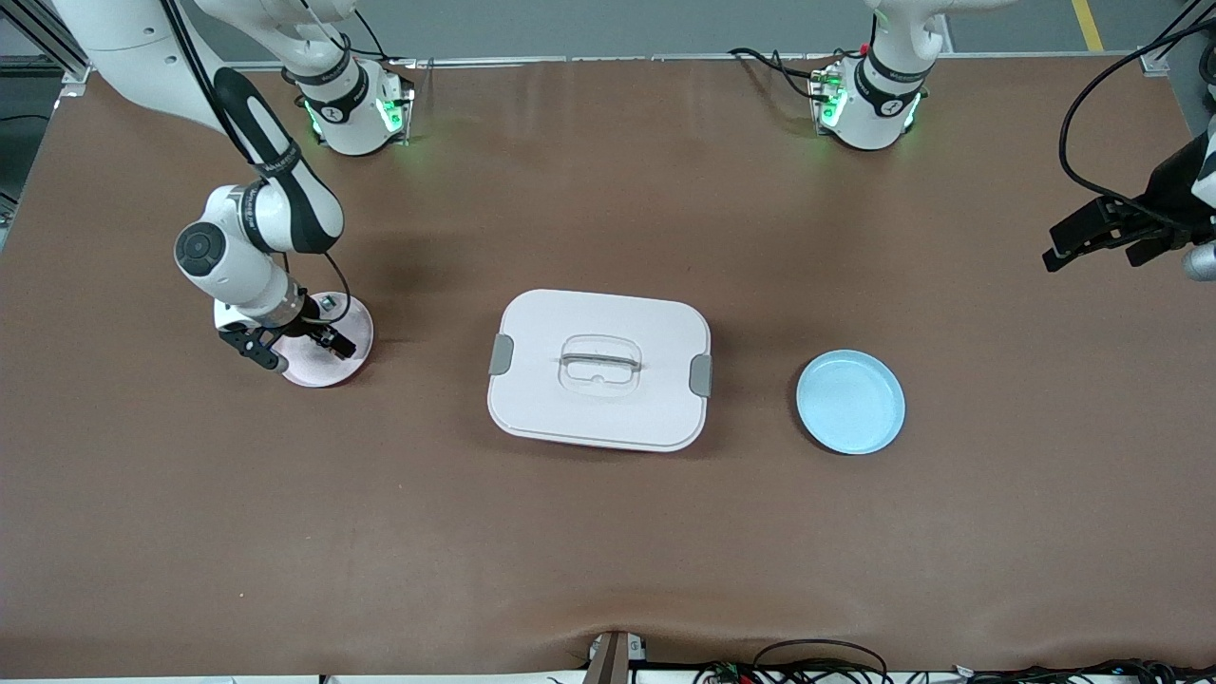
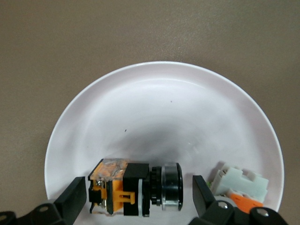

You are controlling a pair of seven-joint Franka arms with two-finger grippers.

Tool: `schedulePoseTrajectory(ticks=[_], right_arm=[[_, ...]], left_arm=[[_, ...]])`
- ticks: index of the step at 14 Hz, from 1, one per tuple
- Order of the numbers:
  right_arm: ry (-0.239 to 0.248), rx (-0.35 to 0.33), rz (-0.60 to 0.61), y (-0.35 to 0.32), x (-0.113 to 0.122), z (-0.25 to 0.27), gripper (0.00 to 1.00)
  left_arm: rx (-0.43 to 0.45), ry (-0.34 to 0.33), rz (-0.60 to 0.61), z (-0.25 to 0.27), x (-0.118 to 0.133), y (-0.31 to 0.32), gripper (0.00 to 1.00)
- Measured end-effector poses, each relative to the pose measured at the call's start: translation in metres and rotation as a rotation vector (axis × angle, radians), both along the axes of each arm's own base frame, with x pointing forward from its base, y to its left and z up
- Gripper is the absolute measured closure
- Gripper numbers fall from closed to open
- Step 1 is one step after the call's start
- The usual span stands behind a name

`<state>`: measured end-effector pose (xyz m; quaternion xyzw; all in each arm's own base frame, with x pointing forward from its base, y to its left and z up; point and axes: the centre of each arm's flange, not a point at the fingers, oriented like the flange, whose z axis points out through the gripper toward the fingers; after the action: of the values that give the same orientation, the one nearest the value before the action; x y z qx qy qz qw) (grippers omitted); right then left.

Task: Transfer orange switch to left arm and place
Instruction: 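Close the right gripper on the orange-and-black switch, then lift the switch over the box with the right gripper while the left gripper approaches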

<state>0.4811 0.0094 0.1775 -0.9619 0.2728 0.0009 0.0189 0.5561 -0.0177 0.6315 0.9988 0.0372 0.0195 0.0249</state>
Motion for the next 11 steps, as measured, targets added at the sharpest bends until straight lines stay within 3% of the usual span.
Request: schedulePoseTrajectory(ticks=[3,7,11], right_arm=[[0.008,0.001,-0.001,0.002,-0.001,-0.001,0.28],[0.035,0.002,-0.017,0.005,0.000,0.000,0.27],[0.156,0.008,-0.035,0.008,0.031,0.046,0.27]], left_arm=[[0.000,0.000,0.000,0.000,0.000,0.000,0.00],[0.000,0.000,0.000,0.000,0.000,0.000,0.00],[-0.004,0.001,0.015,0.000,0.000,0.002,0.00]])
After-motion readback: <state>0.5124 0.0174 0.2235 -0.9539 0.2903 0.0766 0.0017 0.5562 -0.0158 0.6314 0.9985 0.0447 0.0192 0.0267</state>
